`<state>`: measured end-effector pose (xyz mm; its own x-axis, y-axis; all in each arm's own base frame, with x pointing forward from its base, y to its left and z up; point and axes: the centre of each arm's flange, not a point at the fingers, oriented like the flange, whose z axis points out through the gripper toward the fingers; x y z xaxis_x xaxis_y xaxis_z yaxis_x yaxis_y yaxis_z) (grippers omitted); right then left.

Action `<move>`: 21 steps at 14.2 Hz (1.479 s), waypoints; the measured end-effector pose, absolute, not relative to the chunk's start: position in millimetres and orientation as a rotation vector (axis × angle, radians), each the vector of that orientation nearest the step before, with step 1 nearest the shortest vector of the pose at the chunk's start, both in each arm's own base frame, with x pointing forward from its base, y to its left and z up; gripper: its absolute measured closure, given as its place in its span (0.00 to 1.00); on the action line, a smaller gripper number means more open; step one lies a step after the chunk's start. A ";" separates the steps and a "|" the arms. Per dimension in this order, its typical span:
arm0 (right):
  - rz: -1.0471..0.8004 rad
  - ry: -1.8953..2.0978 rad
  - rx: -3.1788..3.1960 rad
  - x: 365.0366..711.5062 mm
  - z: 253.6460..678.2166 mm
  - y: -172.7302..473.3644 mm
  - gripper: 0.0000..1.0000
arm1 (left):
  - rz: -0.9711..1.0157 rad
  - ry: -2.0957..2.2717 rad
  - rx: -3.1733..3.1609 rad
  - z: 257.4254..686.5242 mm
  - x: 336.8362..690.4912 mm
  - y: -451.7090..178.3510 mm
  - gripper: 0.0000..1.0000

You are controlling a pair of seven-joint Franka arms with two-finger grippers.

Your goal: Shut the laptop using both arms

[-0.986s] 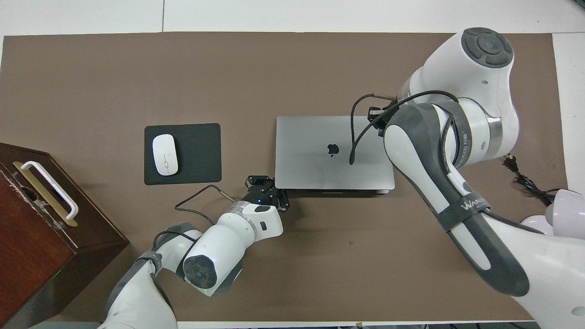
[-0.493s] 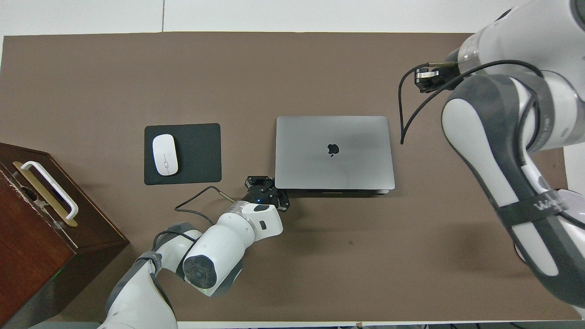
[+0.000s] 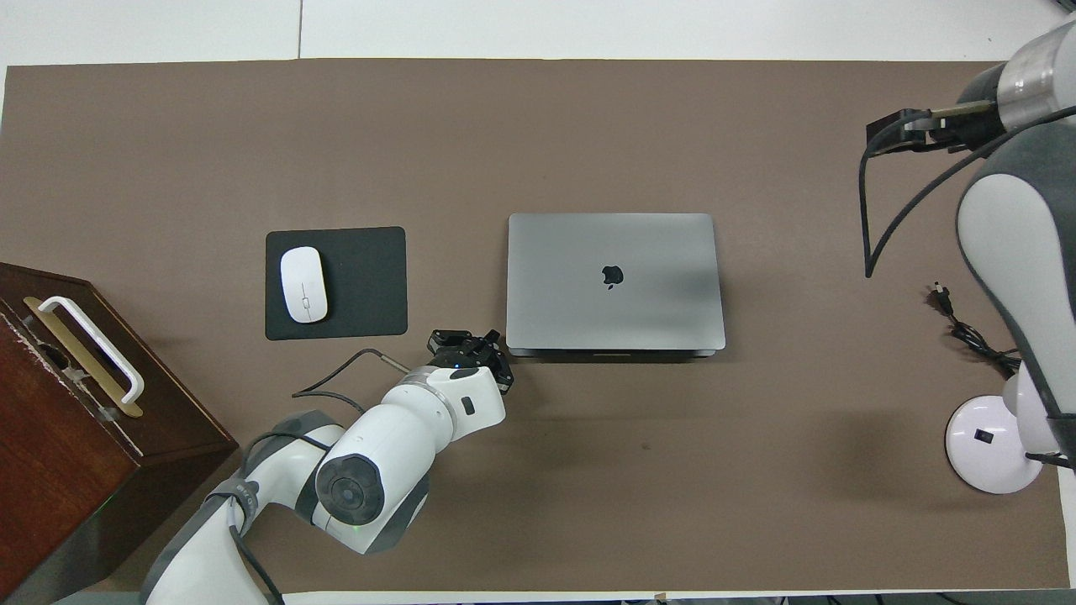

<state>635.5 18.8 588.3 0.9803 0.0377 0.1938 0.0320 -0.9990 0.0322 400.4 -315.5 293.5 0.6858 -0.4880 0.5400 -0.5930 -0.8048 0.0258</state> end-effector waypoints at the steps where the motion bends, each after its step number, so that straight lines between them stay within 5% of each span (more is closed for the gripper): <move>1: 0.305 0.068 3.094 633.4 591.9 11.7 0.00 | 0.744 -0.877 2.718 305.7 400.2 -312.5 0.99; 11: 0.157 0.051 3.110 573.0 624.5 3.5 0.00 | 0.372 -0.756 2.932 426.5 428.2 -252.9 0.99; 20: 0.143 -0.045 3.109 556.6 617.6 -35.4 0.00 | 0.251 -0.371 3.058 502.8 488.6 -130.7 0.03; 21: 0.144 -0.039 3.109 556.8 617.2 -33.2 0.00 | 0.252 -0.315 3.067 509.1 493.9 -112.1 0.00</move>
<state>556.8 -33.2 617.2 0.9954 -0.0236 0.0930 -0.0263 -0.9993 0.0275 493.9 -112.1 509.1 0.9661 -0.1976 0.1664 -0.2054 -0.9782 0.0311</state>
